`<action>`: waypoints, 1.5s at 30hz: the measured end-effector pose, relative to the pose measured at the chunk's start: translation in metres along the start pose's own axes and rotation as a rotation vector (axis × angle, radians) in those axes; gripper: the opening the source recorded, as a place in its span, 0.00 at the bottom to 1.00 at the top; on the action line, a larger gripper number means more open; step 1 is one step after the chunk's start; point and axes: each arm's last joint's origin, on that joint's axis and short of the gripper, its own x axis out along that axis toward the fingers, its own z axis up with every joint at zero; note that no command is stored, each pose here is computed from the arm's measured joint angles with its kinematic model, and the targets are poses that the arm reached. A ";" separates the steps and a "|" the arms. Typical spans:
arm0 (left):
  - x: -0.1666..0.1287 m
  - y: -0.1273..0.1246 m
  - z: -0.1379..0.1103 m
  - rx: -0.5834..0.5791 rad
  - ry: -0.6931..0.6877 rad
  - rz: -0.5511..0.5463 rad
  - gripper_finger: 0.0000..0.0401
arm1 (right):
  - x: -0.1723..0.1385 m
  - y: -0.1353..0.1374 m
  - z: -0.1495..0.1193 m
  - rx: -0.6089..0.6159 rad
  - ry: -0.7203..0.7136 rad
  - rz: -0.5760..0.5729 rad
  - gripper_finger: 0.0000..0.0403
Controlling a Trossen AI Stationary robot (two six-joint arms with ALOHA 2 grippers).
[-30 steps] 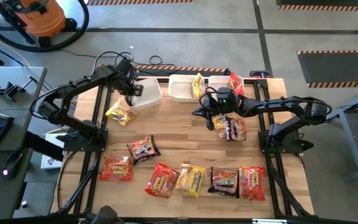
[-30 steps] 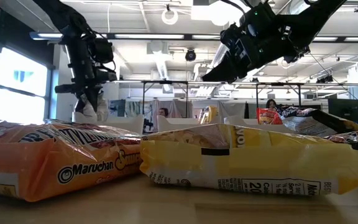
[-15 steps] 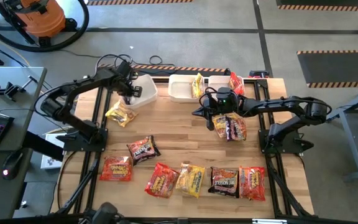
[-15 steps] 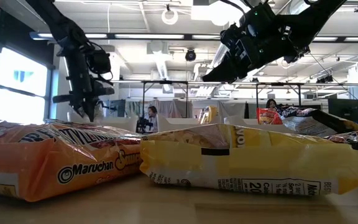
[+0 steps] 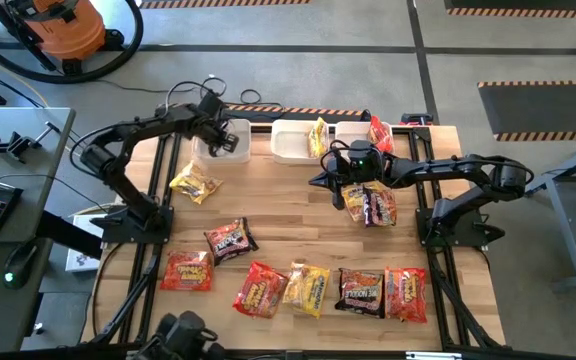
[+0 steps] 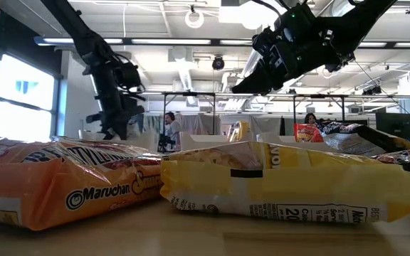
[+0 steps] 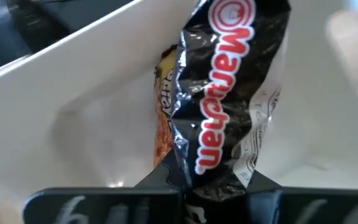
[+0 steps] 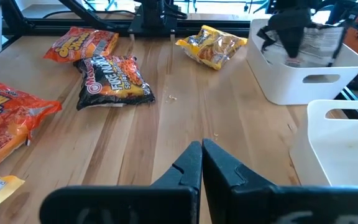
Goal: Sort Maruchan noodles
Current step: Put the black noodle into the left white bin
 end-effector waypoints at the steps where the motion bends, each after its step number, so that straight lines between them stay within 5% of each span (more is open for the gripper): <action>1: 0.001 -0.003 0.004 -0.009 -0.005 -0.022 0.04 | 0.000 0.000 0.000 0.003 0.000 0.000 0.00; 10: -0.004 -0.024 0.027 -0.186 -0.041 -0.194 0.04 | 0.000 0.000 0.000 0.005 0.000 0.000 0.00; 29: 0.027 -0.062 0.034 -0.216 -0.110 -0.322 0.05 | 0.000 -0.001 0.003 0.014 -0.026 -0.011 0.00; 45: 0.022 -0.072 0.043 -0.172 -0.146 -0.559 0.30 | 0.000 -0.001 0.003 0.011 -0.026 -0.011 0.00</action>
